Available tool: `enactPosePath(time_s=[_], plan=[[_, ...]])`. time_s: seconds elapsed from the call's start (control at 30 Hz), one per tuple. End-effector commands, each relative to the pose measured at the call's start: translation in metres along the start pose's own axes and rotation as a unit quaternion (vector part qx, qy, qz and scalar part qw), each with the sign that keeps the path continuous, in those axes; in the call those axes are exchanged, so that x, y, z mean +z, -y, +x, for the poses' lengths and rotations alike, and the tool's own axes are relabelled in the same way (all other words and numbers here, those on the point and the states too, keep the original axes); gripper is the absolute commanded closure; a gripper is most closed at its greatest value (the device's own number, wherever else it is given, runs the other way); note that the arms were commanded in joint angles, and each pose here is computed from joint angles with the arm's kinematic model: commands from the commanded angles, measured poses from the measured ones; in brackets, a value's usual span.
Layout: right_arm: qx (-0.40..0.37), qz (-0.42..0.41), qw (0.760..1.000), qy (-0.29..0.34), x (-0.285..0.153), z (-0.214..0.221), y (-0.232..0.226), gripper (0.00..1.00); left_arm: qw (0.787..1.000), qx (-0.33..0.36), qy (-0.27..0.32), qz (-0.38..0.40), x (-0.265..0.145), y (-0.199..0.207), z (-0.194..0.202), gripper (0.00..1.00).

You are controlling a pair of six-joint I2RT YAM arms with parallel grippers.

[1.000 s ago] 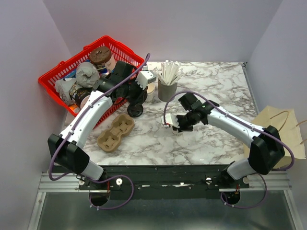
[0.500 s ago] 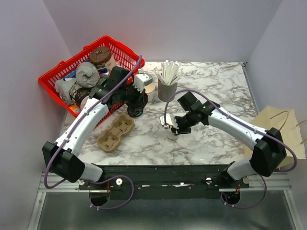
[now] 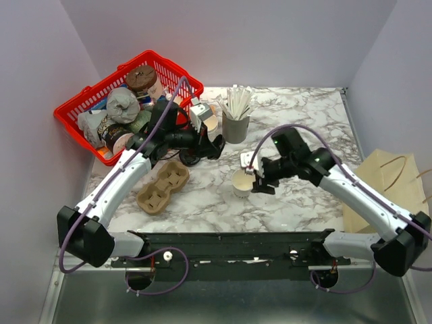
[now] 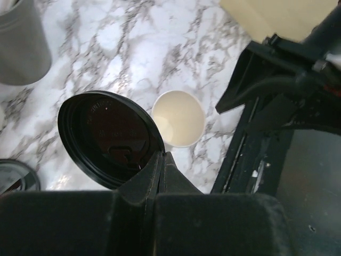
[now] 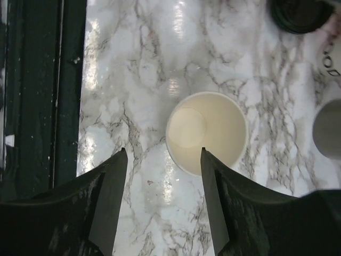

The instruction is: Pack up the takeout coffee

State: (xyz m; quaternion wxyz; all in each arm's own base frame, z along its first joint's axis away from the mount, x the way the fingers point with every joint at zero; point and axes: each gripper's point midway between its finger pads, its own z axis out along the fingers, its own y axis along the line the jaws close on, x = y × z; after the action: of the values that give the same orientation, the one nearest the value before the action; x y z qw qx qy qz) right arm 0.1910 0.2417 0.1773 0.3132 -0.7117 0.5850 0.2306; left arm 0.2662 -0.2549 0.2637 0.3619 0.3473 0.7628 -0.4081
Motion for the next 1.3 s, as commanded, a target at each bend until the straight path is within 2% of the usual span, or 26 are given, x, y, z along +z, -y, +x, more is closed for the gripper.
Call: enactPosePath(time_s=[0.0,0.03,0.1,0.13,0.2,0.23,0.3,0.47,0.6,0.77,1.27], plan=[[0.142,0.097,0.981,0.087,-0.047,-0.031,0.036,0.33,0.987,-0.006,0.093,0.131,0.002,0.049,-0.037,1.0],[0.232,0.126,0.959,0.104,-0.063,-0.024,0.056,0.32,0.984,-0.016,0.102,0.143,0.005,0.052,-0.039,1.0],[0.312,0.111,0.934,0.134,-0.074,-0.022,0.064,0.33,0.979,-0.026,0.115,0.163,0.012,0.053,-0.039,1.0],[0.37,0.116,0.909,0.149,-0.085,-0.012,0.073,0.33,0.978,-0.038,0.114,0.171,0.015,0.056,-0.039,1.0],[0.409,0.077,0.891,0.179,-0.084,-0.009,0.073,0.33,0.975,-0.036,0.122,0.18,0.02,0.055,-0.039,1.0],[0.423,0.083,0.88,0.198,-0.088,-0.007,0.081,0.33,0.974,-0.052,0.123,0.185,0.022,0.057,-0.038,1.0],[0.437,0.062,0.871,0.215,-0.079,-0.004,0.073,0.32,0.969,-0.051,0.132,0.202,0.026,0.059,-0.035,1.0],[0.444,0.034,0.864,0.235,-0.066,0.0,0.068,0.29,0.961,-0.084,0.108,0.24,0.036,0.073,-0.012,1.0],[0.439,0.026,0.867,0.234,-0.06,0.006,0.06,0.28,0.956,-0.086,0.11,0.258,0.043,0.084,-0.002,1.0],[0.438,0.034,0.87,0.224,-0.054,0.015,0.061,0.28,0.961,-0.116,0.103,0.231,0.058,0.075,0.017,1.0],[0.437,0.04,0.872,0.215,-0.049,0.024,0.061,0.28,0.956,-0.16,0.064,0.236,0.088,0.065,0.039,1.0]])
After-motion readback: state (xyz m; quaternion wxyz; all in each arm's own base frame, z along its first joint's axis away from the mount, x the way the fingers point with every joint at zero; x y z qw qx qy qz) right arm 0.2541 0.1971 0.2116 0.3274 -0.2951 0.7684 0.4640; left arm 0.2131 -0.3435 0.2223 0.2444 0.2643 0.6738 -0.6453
